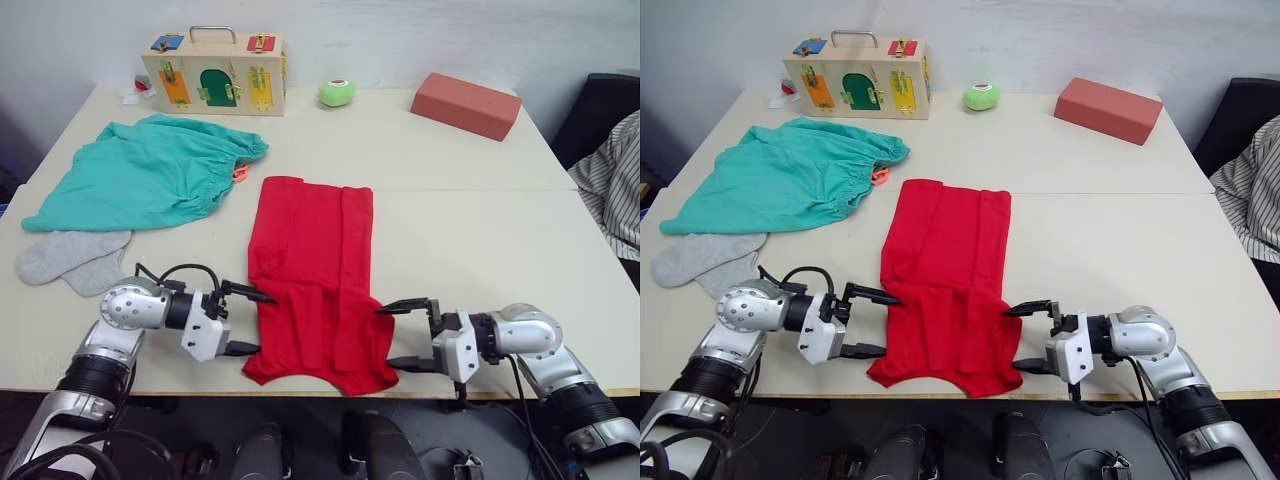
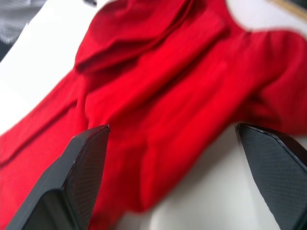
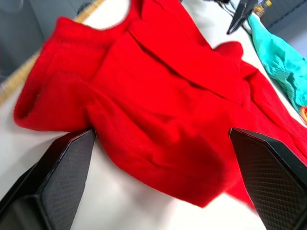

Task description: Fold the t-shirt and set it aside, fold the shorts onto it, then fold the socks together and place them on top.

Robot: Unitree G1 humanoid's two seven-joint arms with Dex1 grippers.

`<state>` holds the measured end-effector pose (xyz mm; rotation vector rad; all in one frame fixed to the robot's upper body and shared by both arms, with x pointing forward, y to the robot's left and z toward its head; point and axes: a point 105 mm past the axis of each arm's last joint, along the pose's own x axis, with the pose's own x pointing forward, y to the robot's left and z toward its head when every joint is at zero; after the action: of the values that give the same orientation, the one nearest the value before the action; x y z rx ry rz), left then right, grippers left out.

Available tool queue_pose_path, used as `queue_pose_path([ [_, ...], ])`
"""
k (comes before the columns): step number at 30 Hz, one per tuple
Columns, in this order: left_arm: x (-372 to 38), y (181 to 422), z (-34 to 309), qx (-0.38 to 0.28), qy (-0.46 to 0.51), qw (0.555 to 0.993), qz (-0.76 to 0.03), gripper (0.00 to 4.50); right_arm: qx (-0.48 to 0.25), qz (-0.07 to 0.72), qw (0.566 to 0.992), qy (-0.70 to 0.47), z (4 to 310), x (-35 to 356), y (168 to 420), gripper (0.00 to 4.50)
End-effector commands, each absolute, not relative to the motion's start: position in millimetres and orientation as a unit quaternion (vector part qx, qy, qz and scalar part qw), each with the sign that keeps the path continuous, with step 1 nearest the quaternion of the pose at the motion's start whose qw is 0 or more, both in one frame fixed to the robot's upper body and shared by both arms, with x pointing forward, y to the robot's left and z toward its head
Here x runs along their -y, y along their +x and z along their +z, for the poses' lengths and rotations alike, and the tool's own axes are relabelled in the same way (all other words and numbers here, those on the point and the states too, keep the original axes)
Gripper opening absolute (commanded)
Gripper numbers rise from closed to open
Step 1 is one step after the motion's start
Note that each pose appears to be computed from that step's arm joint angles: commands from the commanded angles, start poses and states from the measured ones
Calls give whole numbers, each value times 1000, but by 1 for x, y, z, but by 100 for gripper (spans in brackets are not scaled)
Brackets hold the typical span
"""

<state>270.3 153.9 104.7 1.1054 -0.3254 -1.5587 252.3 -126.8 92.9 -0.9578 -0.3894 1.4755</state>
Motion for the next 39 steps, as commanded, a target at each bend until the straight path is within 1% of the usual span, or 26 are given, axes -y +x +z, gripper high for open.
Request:
queue_pose_path([
  [1, -150, 258, 82, 111, 459, 533, -702, 448, 164, 662, 606, -409, 86, 121, 240, 450],
  [2, -147, 255, 80, 111, 455, 526, -710, 408, 163, 663, 606, -407, 85, 119, 239, 413],
  [4, -145, 251, 76, 108, 450, 518, -719, 359, 162, 662, 607, -407, 85, 118, 238, 361],
  [6, -146, 249, 70, 100, 448, 514, -724, 290, 158, 663, 607, -409, 84, 117, 237, 291],
  [7, -147, 249, 68, 98, 448, 512, -726, 253, 156, 663, 607, -409, 83, 117, 237, 247],
  [9, -146, 248, 66, 93, 445, 512, -729, 190, 148, 663, 609, -409, 81, 117, 237, 187],
  [14, -146, 248, 61, 79, 445, 515, -729, 23, 132, 660, 617, -408, 80, 118, 236, 8],
  [15, -147, 247, 60, 76, 443, 515, -730, 2, 130, 660, 619, -406, 81, 118, 236, 0],
  [18, -150, 242, 60, 68, 434, 519, -733, 2, 121, 660, 626, -397, 84, 119, 232, 0],
  [21, -154, 234, 66, 57, 411, 535, -736, 2, 113, 659, 638, -381, 92, 122, 226, 0],
  [23, -158, 229, 72, 47, 390, 549, -738, 2, 106, 666, 644, -362, 98, 123, 219, 0],
  [25, -162, 220, 82, 31, 355, 569, -741, 2, 92, 677, 656, -321, 108, 125, 208, 0],
  [27, -166, 208, 90, 7, 327, 577, -748, 2, 70, 688, 663, -286, 117, 127, 198, 0],
  [28, -167, 203, 92, -4, 318, 577, -752, 2, 59, 692, 665, -276, 119, 128, 195, 0],
  [30, -171, 189, 92, -31, 301, 573, -761, 2, 14, 709, 657, -256, 117, 132, 182, 0],
  [31, -173, 181, 89, -38, 310, 560, -768, 2, -1, 715, 653, -251, 115, 134, 177, 0],
  [32, -174, 176, 87, -43, 317, 550, -772, 2, -10, 718, 651, -248, 114, 134, 174, 0],
  [34, -175, 170, 85, -52, 310, 549, -774, 2, -29, 725, 652, -220, 113, 131, 166, 0],
  [37, -174, 167, 83, -58, 306, 554, -772, 2, -42, 721, 665, -190, 116, 127, 164, 0],
  [39, -169, 175, 90, -52, 284, 587, -756, 2, -35, 710, 680, -180, 124, 124, 174, 0],
])
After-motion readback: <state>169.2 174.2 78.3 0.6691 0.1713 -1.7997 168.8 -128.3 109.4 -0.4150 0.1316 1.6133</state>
